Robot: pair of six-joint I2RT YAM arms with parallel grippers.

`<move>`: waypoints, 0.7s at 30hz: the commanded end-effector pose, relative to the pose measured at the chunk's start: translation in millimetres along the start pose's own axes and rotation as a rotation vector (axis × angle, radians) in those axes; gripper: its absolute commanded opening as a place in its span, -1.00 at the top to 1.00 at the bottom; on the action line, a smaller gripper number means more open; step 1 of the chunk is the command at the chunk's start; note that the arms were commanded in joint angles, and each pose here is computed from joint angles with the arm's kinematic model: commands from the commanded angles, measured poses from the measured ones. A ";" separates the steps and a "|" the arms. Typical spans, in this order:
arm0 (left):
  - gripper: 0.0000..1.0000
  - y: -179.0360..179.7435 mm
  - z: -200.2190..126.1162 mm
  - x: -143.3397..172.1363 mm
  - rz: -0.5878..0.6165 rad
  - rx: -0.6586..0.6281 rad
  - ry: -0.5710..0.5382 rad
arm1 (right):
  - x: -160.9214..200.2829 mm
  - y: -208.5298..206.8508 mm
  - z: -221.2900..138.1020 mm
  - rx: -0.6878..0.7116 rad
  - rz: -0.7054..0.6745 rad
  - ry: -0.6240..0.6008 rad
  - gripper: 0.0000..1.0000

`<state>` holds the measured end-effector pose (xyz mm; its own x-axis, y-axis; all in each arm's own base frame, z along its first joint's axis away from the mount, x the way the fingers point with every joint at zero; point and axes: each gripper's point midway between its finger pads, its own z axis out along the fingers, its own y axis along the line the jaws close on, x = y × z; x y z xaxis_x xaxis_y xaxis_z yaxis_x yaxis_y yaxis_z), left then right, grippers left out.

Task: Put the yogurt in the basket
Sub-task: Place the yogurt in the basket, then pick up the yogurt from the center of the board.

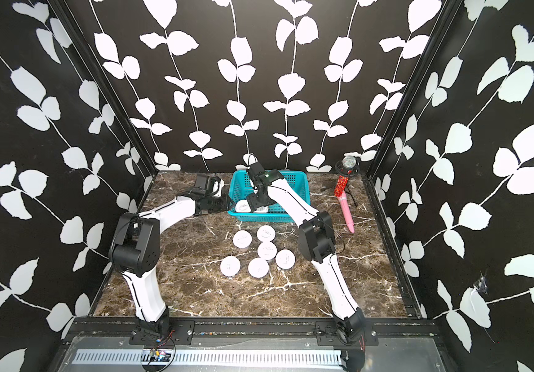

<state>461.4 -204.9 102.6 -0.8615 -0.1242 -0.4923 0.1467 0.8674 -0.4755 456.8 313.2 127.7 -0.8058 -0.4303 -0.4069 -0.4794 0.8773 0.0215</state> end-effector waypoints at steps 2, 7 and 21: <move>0.16 -3.5 -25.3 -6.2 0.039 -0.035 -0.030 | -17.3 -2.9 -53.5 -0.003 0.008 -0.130 -0.64; -0.03 -9.1 -44.2 -14.9 0.076 -0.048 -0.067 | -16.9 -7.5 -76.2 -0.043 0.049 -0.217 -0.65; -0.18 -39.8 -102.2 -18.2 0.218 -0.008 -0.108 | 46.6 -36.9 -107.6 -0.094 0.198 -0.383 -0.67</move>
<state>439.9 -190.9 180.9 -0.7778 -0.0406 -0.6271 0.2644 0.8842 -0.3851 400.6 242.6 198.1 -0.7350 -0.2045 -0.6465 -0.3944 0.9045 0.1623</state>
